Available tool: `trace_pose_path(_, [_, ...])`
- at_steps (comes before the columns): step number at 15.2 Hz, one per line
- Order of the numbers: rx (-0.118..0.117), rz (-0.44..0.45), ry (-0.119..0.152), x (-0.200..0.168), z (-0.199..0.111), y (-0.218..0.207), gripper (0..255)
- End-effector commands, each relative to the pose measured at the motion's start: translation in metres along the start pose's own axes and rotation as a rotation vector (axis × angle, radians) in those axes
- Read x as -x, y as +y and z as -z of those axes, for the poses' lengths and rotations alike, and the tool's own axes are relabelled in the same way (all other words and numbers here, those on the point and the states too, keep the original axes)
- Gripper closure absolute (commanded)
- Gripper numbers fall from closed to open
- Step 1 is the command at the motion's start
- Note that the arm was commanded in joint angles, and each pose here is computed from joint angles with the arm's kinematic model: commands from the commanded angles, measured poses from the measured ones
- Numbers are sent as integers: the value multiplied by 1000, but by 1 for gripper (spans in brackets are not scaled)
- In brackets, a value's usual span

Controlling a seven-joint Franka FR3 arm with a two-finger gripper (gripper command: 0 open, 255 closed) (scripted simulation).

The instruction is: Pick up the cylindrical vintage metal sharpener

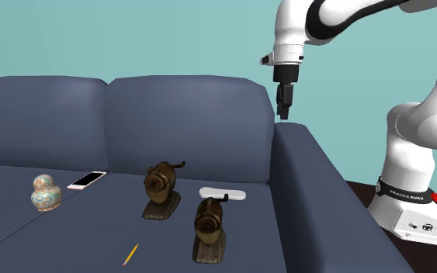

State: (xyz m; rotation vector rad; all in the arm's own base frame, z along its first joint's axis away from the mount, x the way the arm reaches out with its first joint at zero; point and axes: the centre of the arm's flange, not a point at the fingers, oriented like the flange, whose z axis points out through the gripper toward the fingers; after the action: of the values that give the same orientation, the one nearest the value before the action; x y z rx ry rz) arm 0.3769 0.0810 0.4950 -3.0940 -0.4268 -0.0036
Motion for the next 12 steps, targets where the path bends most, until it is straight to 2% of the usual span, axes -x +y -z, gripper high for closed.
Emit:
trace_pose_path(1, [7, 13, 0, -15, -21, -6, 0])
trace_pose_path(12, [44, 81, -9, -97, -140, -31, 0])
